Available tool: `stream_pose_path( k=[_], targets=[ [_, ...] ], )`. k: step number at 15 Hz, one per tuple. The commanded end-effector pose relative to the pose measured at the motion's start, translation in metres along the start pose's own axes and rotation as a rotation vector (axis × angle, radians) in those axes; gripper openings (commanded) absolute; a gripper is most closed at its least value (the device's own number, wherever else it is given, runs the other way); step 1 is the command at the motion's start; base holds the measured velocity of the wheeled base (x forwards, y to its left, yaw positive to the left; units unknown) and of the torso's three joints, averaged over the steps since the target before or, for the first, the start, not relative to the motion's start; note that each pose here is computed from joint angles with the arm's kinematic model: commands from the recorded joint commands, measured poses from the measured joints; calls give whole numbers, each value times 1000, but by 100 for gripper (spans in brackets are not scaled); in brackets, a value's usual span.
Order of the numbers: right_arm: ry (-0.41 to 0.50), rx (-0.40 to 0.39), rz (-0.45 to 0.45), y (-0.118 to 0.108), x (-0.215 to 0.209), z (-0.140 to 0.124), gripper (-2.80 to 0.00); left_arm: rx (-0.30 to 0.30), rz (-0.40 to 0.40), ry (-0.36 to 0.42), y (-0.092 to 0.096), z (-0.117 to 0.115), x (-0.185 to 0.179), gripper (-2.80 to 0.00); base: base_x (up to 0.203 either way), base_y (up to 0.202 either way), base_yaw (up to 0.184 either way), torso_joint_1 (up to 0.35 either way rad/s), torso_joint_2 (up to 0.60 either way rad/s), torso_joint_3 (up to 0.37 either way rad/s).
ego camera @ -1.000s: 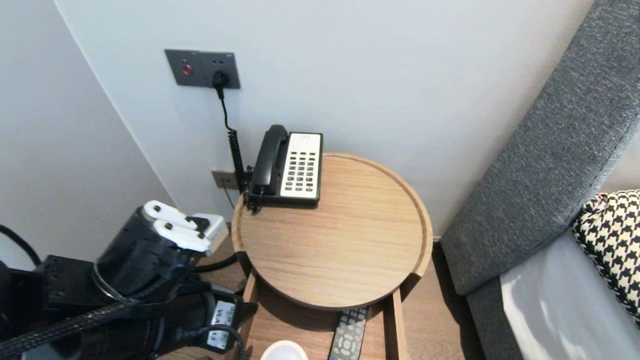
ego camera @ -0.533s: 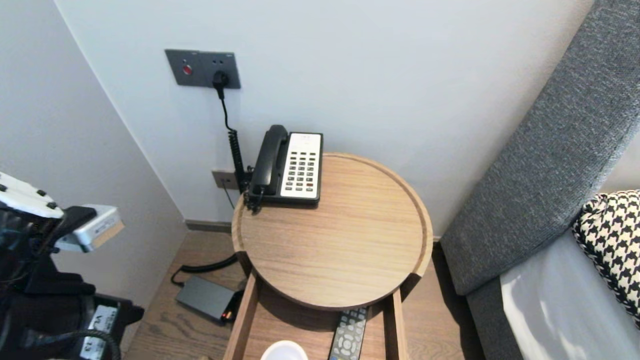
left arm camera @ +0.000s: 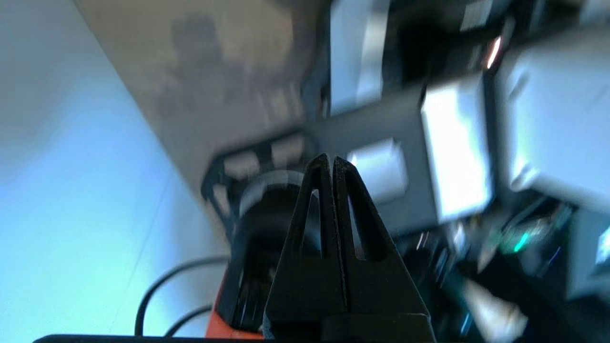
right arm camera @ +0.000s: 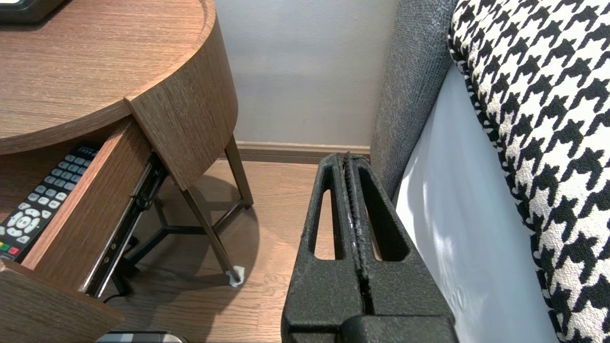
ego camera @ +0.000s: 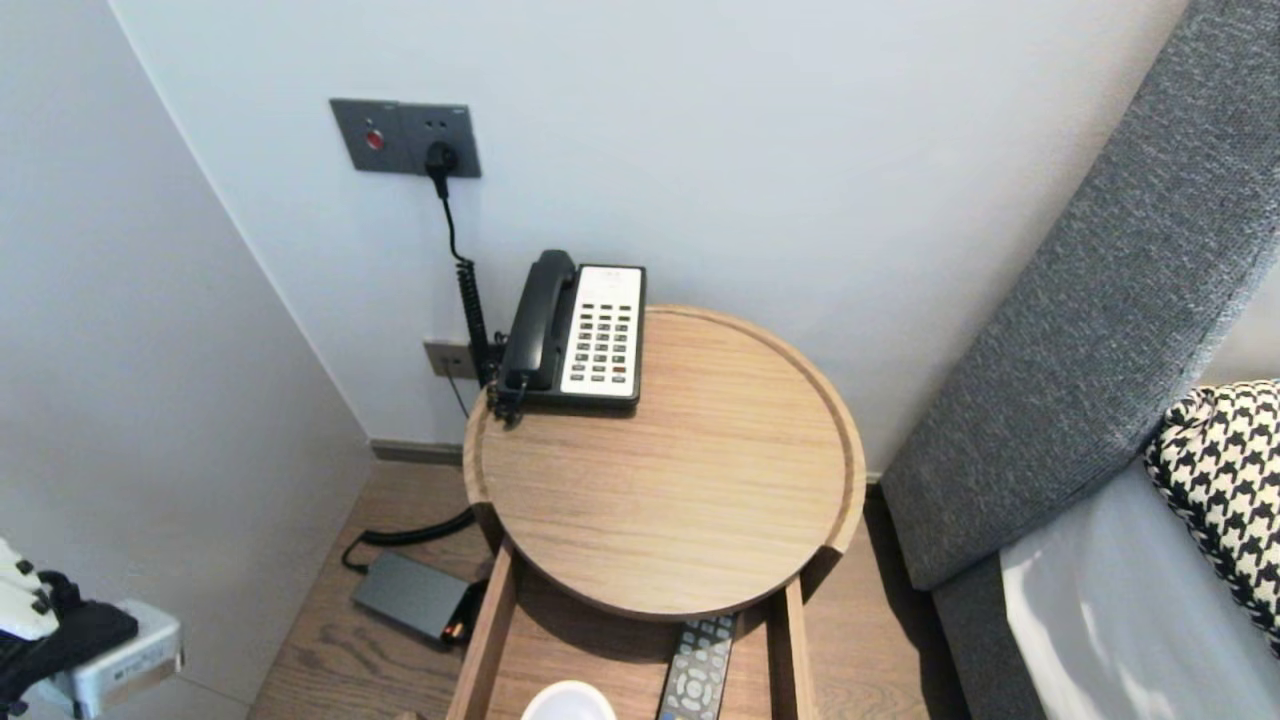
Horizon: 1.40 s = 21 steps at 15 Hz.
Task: Close the nightstand drawer
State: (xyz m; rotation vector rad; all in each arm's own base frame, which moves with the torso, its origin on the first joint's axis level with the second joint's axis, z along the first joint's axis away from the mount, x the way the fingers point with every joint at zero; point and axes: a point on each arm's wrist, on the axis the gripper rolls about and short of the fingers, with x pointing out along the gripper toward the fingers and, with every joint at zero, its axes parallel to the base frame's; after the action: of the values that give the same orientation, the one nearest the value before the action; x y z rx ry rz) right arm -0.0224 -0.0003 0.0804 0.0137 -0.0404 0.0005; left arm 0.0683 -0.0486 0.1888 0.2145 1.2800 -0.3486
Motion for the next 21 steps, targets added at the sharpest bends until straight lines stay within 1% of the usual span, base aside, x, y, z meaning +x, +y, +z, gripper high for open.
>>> stream_pose_path(
  k=[1,2,4,5,7,8,9,10,12,13,14,16,18,19,20,21],
  targets=[
    [25,0,-1,0,2,-7,-280,55,-17,94,1,-12,15,-280,0,0,0,0,0,0],
    [25,0,-1,0,2,-7,-280,75,-42,109,1,-13,20,-280,0,0,0,0,0,0],
    [25,0,-1,0,2,-7,-280,85,-58,131,0,-14,28,-280,0,0,0,0,0,0],
    [25,0,-1,0,2,-7,-280,84,-65,116,-1,-10,35,-280,0,0,0,0,0,0],
    [25,0,0,0,2,-7,-280,71,-80,82,-1,-5,47,-280,0,0,0,0,0,0],
    [25,0,0,0,2,-7,-280,57,-83,81,-1,-1,60,-280,0,0,0,0,0,0],
    [25,0,0,0,2,-7,-280,46,-101,81,-1,1,71,-280,0,0,0,0,0,0],
    [25,0,-1,0,2,-7,-280,40,-154,79,-3,4,78,-280,0,0,0,0,0,0],
    [25,0,-1,0,2,-7,-280,44,-189,89,-6,8,90,-280,0,0,0,0,0,0],
    [25,0,1,0,2,-7,-280,71,-198,91,-11,10,96,-280,0,0,0,0,0,0],
    [25,0,-1,0,2,-7,-280,77,-205,77,-16,14,102,-280,0,0,0,0,0,0],
    [25,0,-1,0,2,-7,-280,43,-214,48,-28,24,112,-280,0,0,0,0,0,0],
    [24,0,-1,0,2,-7,-280,54,-214,39,-36,29,123,-280,0,0,0,0,0,0],
    [25,0,-1,0,2,-7,-280,61,-208,42,-41,31,127,-280,0,0,0,0,0,0],
    [24,0,-1,0,2,-7,-280,68,-189,30,-50,34,134,-280,0,0,0,0,0,0],
    [25,0,-1,0,2,-7,-280,62,-149,-16,-57,39,139,-280,0,0,0,0,0,0]
  ],
)
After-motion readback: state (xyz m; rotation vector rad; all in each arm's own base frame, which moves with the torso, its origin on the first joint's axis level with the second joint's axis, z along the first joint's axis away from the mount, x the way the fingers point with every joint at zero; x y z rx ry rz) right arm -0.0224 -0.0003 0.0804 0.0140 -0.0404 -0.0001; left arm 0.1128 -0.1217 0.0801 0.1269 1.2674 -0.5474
